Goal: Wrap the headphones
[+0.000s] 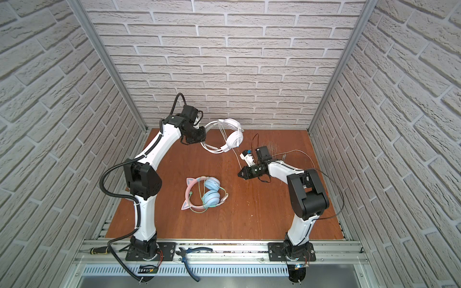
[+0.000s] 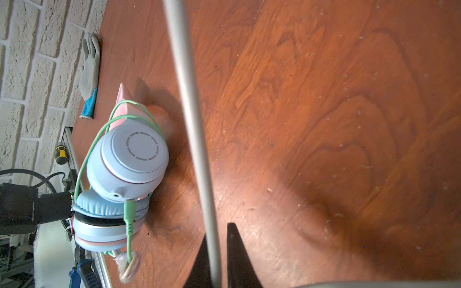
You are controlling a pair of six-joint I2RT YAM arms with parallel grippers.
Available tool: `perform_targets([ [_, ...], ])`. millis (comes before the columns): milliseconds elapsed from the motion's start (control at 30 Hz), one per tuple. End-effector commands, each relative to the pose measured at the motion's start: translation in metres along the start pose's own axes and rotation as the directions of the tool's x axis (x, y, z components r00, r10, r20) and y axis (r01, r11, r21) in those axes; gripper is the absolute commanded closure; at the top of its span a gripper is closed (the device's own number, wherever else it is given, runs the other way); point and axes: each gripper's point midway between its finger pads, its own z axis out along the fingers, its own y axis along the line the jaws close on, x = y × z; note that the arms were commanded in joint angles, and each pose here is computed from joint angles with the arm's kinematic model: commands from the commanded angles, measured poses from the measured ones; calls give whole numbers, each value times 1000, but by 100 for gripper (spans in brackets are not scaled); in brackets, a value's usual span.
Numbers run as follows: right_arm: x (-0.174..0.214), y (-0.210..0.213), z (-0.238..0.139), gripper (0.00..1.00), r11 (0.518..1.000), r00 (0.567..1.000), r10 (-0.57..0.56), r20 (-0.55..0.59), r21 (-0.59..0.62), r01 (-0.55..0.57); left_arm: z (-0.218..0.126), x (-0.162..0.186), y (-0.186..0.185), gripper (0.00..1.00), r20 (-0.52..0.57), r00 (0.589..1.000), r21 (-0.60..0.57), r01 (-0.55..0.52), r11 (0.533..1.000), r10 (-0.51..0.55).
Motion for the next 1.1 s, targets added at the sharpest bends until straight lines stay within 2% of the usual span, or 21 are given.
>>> perform_targets([
  [0,9,14,-12,88,996,998,-61,-23,64,62,-3,-17,3,100,74,996,-2,43,999,-43],
  [267,15,31,-34,89,970,985,-170,-41,171,175,1,-17,18,100,96,992,-56,86,995,-80],
  [467,16,42,-49,89,918,951,-293,-98,250,309,7,-17,25,100,102,990,-77,107,991,-99],
  [700,7,66,-63,92,856,898,-416,-143,274,439,19,-8,26,100,58,995,-83,85,993,-81],
  [1067,-17,71,-83,93,700,769,-524,-365,330,634,36,14,33,100,-37,999,-156,-13,988,8],
])
